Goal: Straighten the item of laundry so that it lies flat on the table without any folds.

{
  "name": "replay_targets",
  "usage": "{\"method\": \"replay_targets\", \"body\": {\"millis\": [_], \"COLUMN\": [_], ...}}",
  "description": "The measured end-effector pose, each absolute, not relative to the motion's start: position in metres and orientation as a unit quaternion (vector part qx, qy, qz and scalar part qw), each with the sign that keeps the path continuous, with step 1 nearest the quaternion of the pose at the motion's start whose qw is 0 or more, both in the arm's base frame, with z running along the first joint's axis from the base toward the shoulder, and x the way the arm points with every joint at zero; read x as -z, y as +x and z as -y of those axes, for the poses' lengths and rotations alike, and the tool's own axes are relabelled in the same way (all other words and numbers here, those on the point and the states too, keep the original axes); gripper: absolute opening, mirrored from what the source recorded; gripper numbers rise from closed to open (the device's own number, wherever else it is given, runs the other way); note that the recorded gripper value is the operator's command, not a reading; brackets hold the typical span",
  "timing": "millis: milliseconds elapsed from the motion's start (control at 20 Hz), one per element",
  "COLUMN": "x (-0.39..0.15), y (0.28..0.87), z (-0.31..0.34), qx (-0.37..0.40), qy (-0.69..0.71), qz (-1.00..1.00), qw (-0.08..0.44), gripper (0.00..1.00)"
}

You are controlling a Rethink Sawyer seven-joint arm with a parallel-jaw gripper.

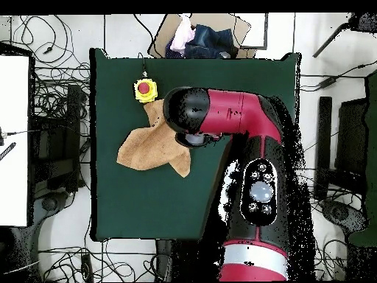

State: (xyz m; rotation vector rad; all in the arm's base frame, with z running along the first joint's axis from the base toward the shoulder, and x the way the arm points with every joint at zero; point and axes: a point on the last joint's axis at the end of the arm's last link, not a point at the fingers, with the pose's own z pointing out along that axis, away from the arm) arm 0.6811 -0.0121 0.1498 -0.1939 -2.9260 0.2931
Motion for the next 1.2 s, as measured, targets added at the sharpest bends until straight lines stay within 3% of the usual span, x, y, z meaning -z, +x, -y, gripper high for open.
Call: {"method": "replay_targets", "body": {"millis": [700, 1200], "x": [-0.113, -0.116], "y": [0.662, 0.659], "z": [0.023, 0.031], "qx": [-0.134, -0.154], "qy": [-0.036, -0.026], "qz": [0.982, 0.980], "qw": [0.127, 0.124], "gripper": [1.00, 1.00]}}
